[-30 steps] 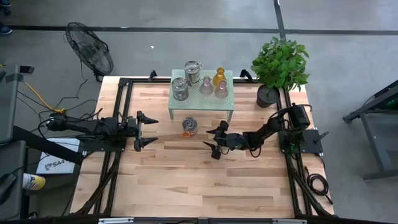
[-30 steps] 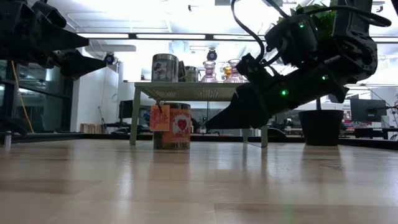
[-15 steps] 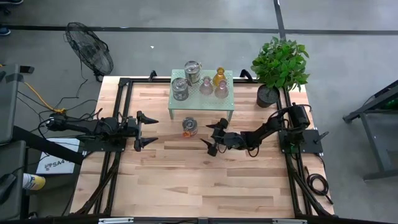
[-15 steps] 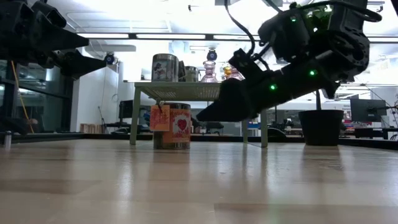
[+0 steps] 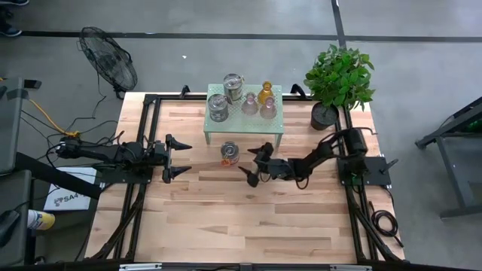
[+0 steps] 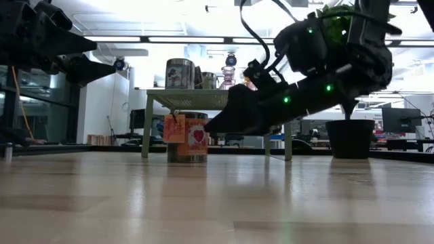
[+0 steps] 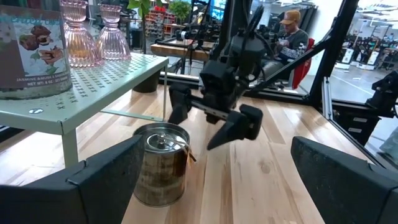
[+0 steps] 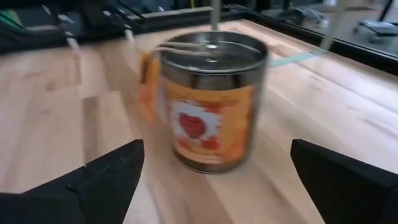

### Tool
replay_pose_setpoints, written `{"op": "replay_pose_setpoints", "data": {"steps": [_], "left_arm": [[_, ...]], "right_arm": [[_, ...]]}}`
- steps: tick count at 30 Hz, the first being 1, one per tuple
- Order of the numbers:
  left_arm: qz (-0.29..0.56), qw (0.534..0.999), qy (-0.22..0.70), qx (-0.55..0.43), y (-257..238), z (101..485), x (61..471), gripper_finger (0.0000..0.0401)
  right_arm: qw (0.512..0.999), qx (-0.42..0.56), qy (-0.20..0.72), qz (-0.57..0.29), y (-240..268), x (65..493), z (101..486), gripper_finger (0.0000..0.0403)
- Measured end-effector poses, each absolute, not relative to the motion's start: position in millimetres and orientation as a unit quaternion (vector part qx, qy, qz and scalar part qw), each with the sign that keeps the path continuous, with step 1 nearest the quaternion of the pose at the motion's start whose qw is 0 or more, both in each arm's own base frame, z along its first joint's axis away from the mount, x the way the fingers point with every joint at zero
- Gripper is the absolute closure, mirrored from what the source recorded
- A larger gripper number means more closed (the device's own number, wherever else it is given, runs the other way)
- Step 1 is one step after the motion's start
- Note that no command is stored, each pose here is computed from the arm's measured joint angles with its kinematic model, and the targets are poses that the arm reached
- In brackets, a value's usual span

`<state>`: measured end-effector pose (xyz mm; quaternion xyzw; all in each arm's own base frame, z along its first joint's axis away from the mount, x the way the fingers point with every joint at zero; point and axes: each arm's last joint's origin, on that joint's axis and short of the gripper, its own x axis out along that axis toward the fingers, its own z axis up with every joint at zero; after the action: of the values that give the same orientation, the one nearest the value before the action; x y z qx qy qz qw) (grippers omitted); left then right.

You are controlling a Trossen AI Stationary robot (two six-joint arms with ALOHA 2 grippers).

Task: Pick & Place candle stick holders
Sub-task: Put the orange scented candle on the shelf

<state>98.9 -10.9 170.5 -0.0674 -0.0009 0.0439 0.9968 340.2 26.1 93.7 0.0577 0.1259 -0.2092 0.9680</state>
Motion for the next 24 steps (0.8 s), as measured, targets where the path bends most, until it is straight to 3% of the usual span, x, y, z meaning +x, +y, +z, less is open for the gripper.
{"op": "replay_pose_setpoints", "data": {"steps": [7,12,24], "left_arm": [[0.044,0.997,0.000,-0.067,-11,170,99,0.0002],[0.044,0.997,0.000,-0.067,-11,170,99,0.0002],[0.044,0.997,0.000,-0.067,-11,170,99,0.0002]], "right_arm": [[0.974,0.069,0.104,-0.191,30,350,76,0.0003],[0.969,0.043,0.100,-0.221,28,350,77,0.0003],[0.974,0.017,0.092,-0.204,18,363,83,0.0003]]}}
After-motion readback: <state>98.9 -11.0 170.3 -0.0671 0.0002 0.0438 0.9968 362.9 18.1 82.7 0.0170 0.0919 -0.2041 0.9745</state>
